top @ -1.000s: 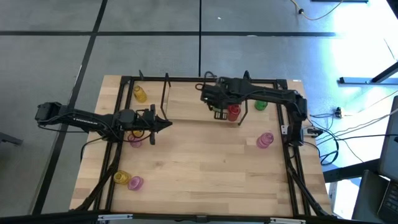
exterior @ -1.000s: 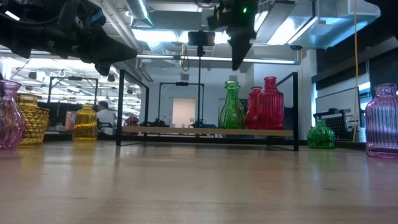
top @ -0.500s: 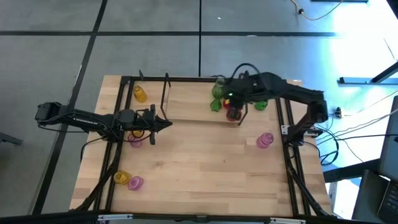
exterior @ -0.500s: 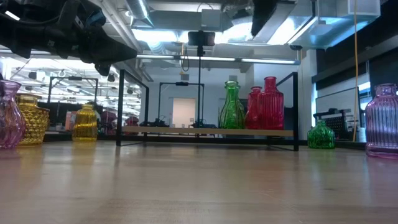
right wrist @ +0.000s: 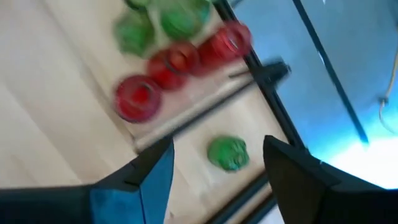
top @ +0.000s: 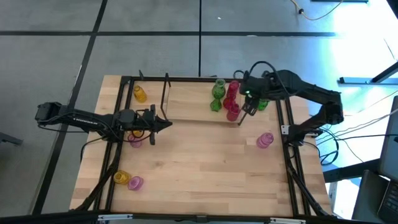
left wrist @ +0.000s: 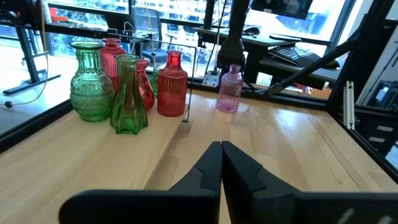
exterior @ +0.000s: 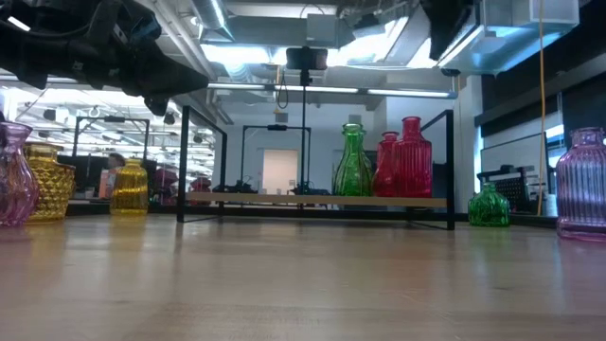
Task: Sort vases onto shelf
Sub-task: Put the green vase on the shelf aligned with the other green vases
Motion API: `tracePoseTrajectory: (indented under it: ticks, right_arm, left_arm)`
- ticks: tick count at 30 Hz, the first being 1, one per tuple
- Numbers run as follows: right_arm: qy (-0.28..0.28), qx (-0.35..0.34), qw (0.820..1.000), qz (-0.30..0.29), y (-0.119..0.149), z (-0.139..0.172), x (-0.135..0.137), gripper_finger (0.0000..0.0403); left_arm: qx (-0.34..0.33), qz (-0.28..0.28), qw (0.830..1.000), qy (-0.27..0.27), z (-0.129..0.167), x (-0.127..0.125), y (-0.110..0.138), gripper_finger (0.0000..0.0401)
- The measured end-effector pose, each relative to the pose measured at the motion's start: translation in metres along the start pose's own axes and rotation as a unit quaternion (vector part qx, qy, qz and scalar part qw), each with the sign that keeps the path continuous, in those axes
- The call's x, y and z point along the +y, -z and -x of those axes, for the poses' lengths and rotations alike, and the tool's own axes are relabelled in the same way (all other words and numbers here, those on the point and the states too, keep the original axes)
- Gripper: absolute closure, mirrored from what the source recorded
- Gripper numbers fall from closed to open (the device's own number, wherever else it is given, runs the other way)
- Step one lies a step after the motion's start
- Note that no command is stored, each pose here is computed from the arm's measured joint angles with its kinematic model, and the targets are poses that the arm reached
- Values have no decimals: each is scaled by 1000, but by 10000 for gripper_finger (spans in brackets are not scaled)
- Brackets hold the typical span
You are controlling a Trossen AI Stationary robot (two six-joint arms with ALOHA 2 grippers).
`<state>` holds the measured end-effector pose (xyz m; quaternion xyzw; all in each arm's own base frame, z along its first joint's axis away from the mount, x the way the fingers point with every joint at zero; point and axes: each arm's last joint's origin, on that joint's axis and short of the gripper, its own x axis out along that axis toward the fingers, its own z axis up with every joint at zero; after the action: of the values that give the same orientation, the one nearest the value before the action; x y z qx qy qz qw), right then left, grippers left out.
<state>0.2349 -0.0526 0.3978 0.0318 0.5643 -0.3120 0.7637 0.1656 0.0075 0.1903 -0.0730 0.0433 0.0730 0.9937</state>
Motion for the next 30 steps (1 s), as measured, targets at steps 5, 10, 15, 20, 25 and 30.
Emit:
tracePoseTrajectory:
  ticks: [5,10,15,20,25,30]
  right_arm:
    - [14,19,999,-39,30,-9,-21,181]
    - [-3,25,996,-82,55,-22,-34,189]
    - [8,51,991,-123,69,-41,-42,198]
    - [26,95,981,-168,76,-65,-52,211]
    - [6,109,970,-216,80,-95,-62,219]
    - [-9,100,963,-250,86,-124,-77,220]
  left_arm:
    - [1,0,1000,0,0,0,0,400]
    - [1,0,1000,0,0,0,0,400]
    - [1,0,1000,-2,0,0,0,400]
    - [1,0,1000,-2,0,0,0,400]
    - [1,0,1000,-2,0,0,0,400]
    - [2,-3,1000,-3,0,0,0,400]
